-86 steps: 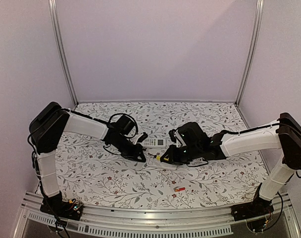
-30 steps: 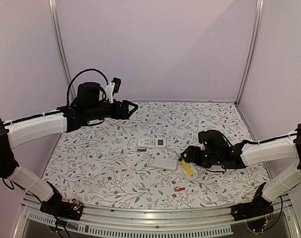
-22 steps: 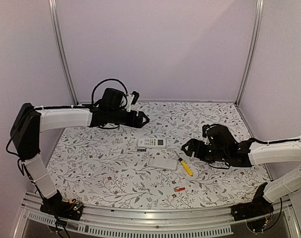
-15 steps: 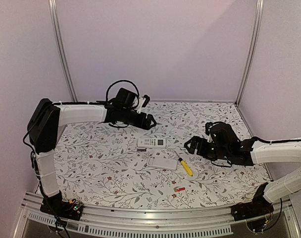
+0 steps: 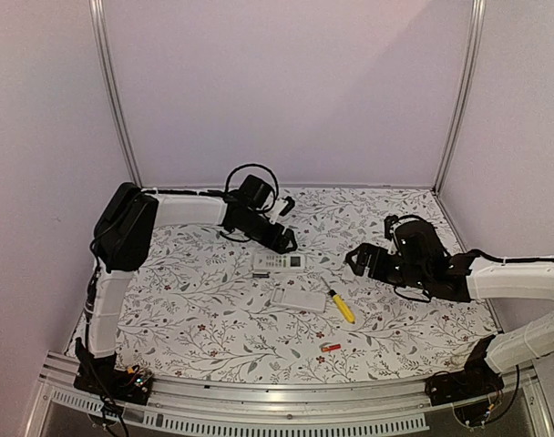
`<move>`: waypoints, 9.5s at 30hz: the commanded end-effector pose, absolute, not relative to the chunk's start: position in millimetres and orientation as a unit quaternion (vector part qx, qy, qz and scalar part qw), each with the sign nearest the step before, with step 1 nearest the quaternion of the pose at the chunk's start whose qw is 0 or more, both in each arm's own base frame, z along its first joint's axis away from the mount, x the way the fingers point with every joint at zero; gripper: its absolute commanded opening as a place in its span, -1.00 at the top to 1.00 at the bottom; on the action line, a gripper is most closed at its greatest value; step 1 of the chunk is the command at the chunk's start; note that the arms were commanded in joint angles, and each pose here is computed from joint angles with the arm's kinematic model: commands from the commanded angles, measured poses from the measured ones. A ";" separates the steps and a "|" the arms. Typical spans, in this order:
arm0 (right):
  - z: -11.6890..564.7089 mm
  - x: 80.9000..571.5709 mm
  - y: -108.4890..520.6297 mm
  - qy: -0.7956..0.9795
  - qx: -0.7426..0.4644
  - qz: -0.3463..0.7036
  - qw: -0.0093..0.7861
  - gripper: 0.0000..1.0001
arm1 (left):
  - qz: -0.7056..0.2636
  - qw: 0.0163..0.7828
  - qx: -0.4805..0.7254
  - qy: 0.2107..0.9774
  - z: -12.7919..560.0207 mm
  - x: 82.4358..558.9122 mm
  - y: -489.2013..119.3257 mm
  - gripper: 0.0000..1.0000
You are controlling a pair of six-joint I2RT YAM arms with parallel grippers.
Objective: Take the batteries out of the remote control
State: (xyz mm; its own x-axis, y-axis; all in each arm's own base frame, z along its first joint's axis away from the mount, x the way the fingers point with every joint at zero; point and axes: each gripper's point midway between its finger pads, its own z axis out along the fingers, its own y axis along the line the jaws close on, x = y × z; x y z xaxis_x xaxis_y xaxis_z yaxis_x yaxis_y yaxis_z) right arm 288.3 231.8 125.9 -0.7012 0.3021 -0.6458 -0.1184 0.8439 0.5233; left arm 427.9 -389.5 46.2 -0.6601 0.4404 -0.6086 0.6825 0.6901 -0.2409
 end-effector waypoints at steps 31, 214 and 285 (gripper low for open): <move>118.8 313.9 252.0 0.880 0.040 0.278 0.382 -0.96 | -0.121 0.179 0.440 0.872 2.8 357.4 -355.3 -0.71; 137.0 267.7 377.4 0.888 -0.239 0.197 0.341 -0.80 | -0.156 0.557 0.016 0.815 280.2 350.3 -78.0 -0.79; 61.2 178.8 435.7 0.839 -0.434 0.182 0.273 0.24 | -0.269 0.478 0.133 0.825 265.7 371.7 -188.0 -0.78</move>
